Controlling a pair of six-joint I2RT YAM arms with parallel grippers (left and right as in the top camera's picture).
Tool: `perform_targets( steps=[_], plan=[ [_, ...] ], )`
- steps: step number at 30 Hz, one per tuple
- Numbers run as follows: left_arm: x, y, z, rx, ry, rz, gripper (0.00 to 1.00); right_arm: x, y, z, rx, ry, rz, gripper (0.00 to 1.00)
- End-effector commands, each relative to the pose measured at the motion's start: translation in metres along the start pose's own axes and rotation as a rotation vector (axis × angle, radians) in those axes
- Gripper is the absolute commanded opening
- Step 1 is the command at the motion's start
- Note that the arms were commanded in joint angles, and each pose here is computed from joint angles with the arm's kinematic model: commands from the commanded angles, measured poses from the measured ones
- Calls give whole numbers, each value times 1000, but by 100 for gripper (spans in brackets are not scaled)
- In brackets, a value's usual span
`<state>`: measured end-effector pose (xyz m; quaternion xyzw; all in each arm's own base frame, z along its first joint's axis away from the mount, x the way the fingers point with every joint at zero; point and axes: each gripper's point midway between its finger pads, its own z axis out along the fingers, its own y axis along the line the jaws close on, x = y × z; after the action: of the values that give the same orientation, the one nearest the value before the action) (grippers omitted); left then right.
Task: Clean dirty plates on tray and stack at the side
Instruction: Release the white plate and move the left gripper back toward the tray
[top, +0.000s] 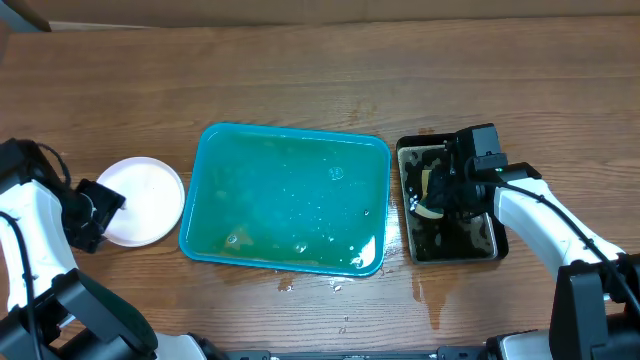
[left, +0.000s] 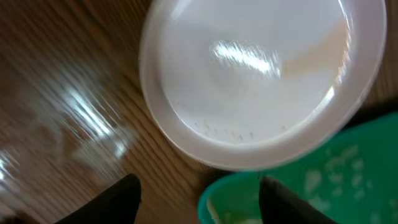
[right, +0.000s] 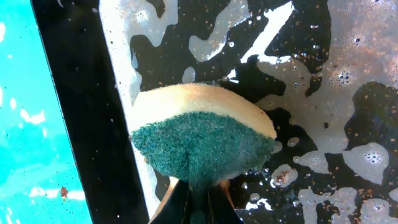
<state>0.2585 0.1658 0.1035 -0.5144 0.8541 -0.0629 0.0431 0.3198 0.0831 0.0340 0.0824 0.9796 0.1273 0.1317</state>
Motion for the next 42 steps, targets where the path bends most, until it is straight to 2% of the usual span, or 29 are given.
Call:
perform_targets(
  steps=[1, 4, 5, 6, 7, 8, 11, 16, 24, 28, 33, 42],
  plan=[
    [26, -36, -4, 137, 95, 163, 58, 2, 1, 2, -6, 10, -4, 4],
    [52, -32, -1, 38, 157, 248, 55, 3, 1, 2, -5, 13, -3, 4],
    [61, -31, 0, 7, 178, 281, 47, 3, 0, 2, -4, 14, -3, 4],
    [70, -28, 1, -35, 198, 309, 34, 3, 0, 2, -4, 15, -3, 4],
    [78, -26, 2, -70, 215, 333, 12, 4, 0, 2, -3, 17, -3, 4],
    [86, -23, 3, -109, 232, 358, 4, 4, 0, 2, -3, 18, -3, 4],
    [104, -18, 7, -179, 271, 389, 4, 6, -1, 2, 0, 24, -2, 4],
    [119, -7, 12, -196, 303, 358, 4, 8, -1, 2, 3, 32, 0, 4],
    [133, 3, -10, -81, 110, 342, 4, 9, -2, 2, 6, 39, 2, 4],
    [130, 6, -7, -37, 2, 318, 4, 9, -2, 2, 6, 40, 2, 4],
    [113, 18, 13, -109, -81, 232, 4, 11, -2, 2, 8, 45, 2, 4],
    [93, 29, 39, -227, -111, 162, 4, 11, -3, 2, 9, 47, 3, 4]
  ],
)
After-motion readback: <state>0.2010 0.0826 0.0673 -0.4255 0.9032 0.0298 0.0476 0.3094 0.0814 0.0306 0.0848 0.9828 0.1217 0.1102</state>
